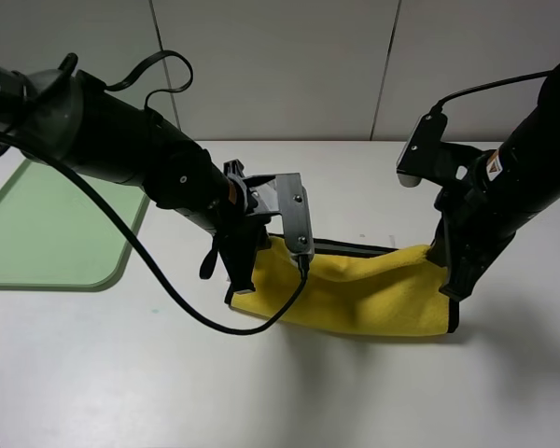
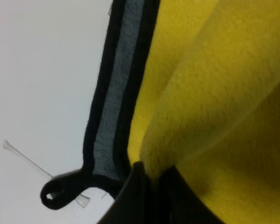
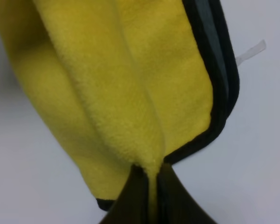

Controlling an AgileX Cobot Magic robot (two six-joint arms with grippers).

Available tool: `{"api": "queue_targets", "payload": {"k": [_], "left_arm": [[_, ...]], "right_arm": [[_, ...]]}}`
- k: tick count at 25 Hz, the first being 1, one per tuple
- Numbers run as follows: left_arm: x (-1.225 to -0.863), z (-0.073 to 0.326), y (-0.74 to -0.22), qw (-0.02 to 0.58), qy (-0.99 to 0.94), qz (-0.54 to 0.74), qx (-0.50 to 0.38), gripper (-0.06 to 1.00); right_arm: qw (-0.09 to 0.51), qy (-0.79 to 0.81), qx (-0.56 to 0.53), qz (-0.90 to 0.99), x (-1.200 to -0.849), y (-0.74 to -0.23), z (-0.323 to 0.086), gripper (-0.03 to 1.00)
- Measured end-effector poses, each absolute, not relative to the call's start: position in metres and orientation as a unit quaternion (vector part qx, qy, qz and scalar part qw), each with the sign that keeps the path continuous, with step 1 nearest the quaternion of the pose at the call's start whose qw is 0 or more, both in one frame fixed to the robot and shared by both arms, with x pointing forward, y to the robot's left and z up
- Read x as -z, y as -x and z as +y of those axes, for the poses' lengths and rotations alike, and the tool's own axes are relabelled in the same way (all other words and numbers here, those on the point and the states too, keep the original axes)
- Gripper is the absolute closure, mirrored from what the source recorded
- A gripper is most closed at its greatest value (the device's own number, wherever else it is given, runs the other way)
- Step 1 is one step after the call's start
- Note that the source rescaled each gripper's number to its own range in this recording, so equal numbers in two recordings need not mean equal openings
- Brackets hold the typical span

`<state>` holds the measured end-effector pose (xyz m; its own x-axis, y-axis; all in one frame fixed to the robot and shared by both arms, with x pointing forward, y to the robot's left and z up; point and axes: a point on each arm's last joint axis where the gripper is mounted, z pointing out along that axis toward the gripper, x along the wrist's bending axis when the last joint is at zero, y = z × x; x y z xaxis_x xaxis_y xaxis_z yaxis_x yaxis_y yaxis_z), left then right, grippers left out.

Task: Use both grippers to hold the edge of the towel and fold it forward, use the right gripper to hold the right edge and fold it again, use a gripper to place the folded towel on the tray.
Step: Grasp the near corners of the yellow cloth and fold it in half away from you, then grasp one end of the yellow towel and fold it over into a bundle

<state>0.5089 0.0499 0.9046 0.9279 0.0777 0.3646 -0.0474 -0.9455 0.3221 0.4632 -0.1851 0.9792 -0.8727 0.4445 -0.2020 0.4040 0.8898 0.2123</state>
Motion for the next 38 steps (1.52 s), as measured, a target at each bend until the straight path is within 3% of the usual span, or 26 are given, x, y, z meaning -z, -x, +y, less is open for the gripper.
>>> {"api": "queue_targets", "payload": {"k": [10, 12, 13, 14, 16, 17, 18, 20, 23, 32, 38], "left_arm": [[-0.905, 0.050, -0.509, 0.167, -0.968, 0.025, -0.186, 0.94], [-0.905, 0.050, -0.509, 0.167, -0.968, 0.026, -0.186, 0.90], [-0.905, 0.050, -0.509, 0.167, -0.968, 0.026, -0.186, 0.81], [-0.905, 0.050, -0.509, 0.167, -0.968, 0.026, -0.186, 0.71], [-0.905, 0.050, -0.509, 0.168, -0.968, 0.031, -0.185, 0.34], [-0.905, 0.050, -0.509, 0.170, -0.967, 0.037, -0.184, 0.19], [-0.905, 0.050, -0.509, 0.172, -0.967, 0.043, -0.184, 0.11], [-0.905, 0.049, -0.509, 0.176, -0.966, 0.051, -0.184, 0.01], [-0.905, 0.049, -0.509, 0.179, -0.965, 0.053, -0.185, -0.04], [-0.905, 0.049, -0.510, 0.182, -0.964, 0.055, -0.188, -0.05], [-0.917, 0.058, -0.502, 0.148, -0.973, 0.075, -0.158, -0.05]], "right_arm": [[0.131, -0.212, -0.074, 0.966, -0.979, -0.464, -0.186, 0.97], [0.134, -0.213, -0.077, 0.965, -0.979, -0.465, -0.186, 0.91], [0.136, -0.217, -0.079, 0.963, -0.980, -0.465, -0.186, 0.79], [0.137, -0.224, -0.080, 0.962, -0.980, -0.465, -0.186, 0.60], [0.148, -0.254, -0.082, 0.952, -0.980, -0.468, -0.187, 0.12], [0.155, -0.264, -0.083, 0.948, -0.981, -0.469, -0.188, 0.06], [0.160, -0.270, -0.085, 0.946, -0.981, -0.470, -0.188, 0.03], [0.166, -0.279, -0.087, 0.942, -0.981, -0.471, -0.188, -0.01], [0.169, -0.282, -0.090, 0.940, -0.982, -0.472, -0.188, -0.02], [0.170, -0.284, -0.092, 0.939, -0.982, -0.472, -0.188, -0.03], [0.170, -0.284, -0.093, 0.939, -0.982, -0.472, -0.187, -0.03]]}}
